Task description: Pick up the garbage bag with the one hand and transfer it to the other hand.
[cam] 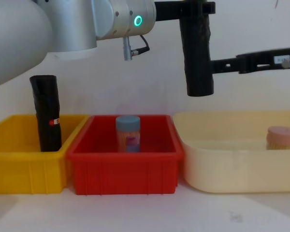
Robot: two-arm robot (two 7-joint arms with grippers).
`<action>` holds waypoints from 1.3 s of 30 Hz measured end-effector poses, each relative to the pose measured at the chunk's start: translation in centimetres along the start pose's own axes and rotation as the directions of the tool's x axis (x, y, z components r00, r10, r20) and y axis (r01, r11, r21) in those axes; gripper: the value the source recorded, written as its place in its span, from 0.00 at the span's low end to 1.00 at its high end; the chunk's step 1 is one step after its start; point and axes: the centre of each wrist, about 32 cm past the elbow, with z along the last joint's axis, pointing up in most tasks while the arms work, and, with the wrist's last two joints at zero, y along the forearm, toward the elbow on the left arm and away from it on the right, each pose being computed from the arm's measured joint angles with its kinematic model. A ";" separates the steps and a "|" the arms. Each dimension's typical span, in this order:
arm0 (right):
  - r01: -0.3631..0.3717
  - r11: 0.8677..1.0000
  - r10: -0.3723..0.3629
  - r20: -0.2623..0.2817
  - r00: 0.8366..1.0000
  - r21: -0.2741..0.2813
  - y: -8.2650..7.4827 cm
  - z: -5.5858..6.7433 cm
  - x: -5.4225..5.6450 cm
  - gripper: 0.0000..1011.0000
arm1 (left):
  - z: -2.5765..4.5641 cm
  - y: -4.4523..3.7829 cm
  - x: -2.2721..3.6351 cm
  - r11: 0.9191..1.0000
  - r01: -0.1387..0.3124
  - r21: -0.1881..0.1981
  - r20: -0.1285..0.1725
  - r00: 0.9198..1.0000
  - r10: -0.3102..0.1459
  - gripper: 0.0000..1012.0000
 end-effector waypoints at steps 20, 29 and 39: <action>0.055 0.998 -0.055 0.014 0.998 -0.010 3.3 1.2 -0.5 0.99 | -0.03 -0.08 -0.03 1.000 0.001 0.001 0.000 1.000 -0.001 0.53; 0.077 0.997 -0.076 0.038 0.996 -0.032 4.7 1.4 -0.4 0.99 | -0.05 -0.08 -0.03 1.000 0.000 0.001 0.000 1.000 0.000 0.53; 0.084 0.995 -0.081 0.047 0.996 -0.048 6.3 1.4 -0.3 0.99 | -0.05 -0.08 -0.02 1.000 0.000 0.001 0.000 1.000 0.000 0.53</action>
